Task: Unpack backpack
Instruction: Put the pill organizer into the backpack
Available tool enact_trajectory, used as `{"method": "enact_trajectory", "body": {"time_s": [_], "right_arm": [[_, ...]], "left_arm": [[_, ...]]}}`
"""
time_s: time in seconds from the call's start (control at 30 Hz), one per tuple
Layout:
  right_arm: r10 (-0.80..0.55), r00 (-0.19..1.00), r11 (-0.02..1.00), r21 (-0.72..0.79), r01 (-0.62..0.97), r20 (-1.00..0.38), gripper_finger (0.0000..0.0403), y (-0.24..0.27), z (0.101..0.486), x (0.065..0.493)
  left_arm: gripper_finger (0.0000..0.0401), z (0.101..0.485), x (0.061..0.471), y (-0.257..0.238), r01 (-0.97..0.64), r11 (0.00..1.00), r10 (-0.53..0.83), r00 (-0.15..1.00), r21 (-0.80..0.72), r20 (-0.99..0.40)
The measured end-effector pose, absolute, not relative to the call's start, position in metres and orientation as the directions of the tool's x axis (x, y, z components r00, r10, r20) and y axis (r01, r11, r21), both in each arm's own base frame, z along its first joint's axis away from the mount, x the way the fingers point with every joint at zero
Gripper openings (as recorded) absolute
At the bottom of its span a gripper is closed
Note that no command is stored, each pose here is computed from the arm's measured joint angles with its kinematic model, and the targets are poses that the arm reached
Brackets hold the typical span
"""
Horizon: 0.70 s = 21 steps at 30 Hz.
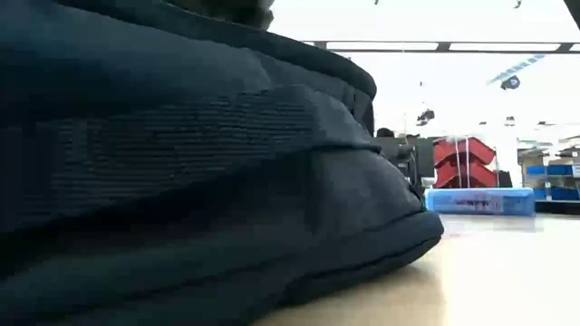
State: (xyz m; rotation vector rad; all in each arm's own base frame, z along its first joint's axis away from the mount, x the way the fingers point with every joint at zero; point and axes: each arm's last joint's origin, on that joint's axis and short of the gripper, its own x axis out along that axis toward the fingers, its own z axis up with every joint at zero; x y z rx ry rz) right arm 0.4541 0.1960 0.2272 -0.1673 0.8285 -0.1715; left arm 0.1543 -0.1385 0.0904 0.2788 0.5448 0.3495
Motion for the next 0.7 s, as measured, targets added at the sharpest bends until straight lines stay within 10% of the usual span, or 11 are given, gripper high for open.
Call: {"method": "enact_trajectory", "body": {"time_s": [0.7], "right_arm": [[-0.201, 0.706, 0.978, -0.183, 0.102, -0.679, 0.0000, 0.189, 0.214, 0.461]], "left_arm": [[0.0000, 0.090, 0.165, -0.133, -0.221, 0.929, 0.355, 0.764, 0.298, -0.539]]}}
